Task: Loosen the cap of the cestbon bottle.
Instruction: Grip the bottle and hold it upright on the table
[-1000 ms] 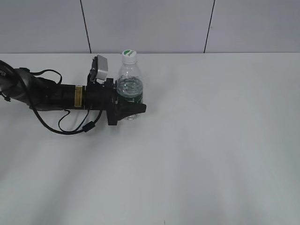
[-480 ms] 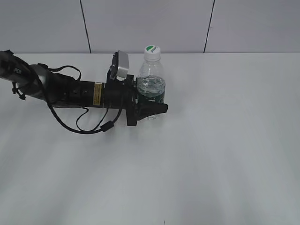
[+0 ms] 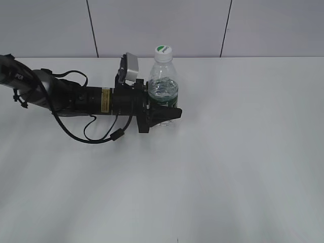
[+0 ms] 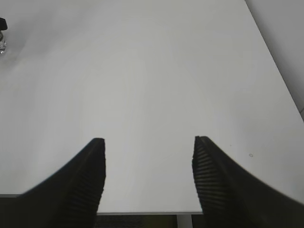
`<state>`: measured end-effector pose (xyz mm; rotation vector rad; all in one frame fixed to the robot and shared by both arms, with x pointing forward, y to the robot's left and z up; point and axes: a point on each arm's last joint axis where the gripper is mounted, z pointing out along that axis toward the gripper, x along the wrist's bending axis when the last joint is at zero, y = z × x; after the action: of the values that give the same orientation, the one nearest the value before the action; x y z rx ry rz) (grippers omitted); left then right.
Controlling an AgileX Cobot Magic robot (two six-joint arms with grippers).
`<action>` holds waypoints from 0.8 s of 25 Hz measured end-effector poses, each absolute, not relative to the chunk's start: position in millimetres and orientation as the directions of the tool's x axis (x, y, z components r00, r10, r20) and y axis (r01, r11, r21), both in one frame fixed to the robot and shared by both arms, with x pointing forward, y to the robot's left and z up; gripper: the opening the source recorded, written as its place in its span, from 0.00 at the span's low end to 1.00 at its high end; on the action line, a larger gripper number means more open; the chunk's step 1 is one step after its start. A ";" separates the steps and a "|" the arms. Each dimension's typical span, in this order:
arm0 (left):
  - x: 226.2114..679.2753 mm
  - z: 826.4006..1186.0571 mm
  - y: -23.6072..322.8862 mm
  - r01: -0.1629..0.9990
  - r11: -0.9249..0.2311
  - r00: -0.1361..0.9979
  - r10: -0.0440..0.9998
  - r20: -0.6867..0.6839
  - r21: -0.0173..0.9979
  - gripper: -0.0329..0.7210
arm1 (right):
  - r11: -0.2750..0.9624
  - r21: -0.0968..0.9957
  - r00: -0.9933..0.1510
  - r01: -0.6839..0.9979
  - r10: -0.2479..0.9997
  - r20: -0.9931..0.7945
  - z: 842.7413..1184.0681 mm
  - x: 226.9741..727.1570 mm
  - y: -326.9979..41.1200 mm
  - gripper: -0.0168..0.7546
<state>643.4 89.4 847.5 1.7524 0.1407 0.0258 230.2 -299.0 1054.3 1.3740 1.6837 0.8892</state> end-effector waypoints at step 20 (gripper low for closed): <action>644.5 848.2 89.4 0.086 -0.169 0.990 0.121 -0.066 0.982 0.59 | 0.134 0.890 -0.124 0.437 0.988 -0.088 1055.8 229.8 -296.6 0.60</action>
<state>644.5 89.4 848.2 1.7432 0.1547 0.0314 229.8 -296.6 1055.8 1.3963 1.6718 0.9417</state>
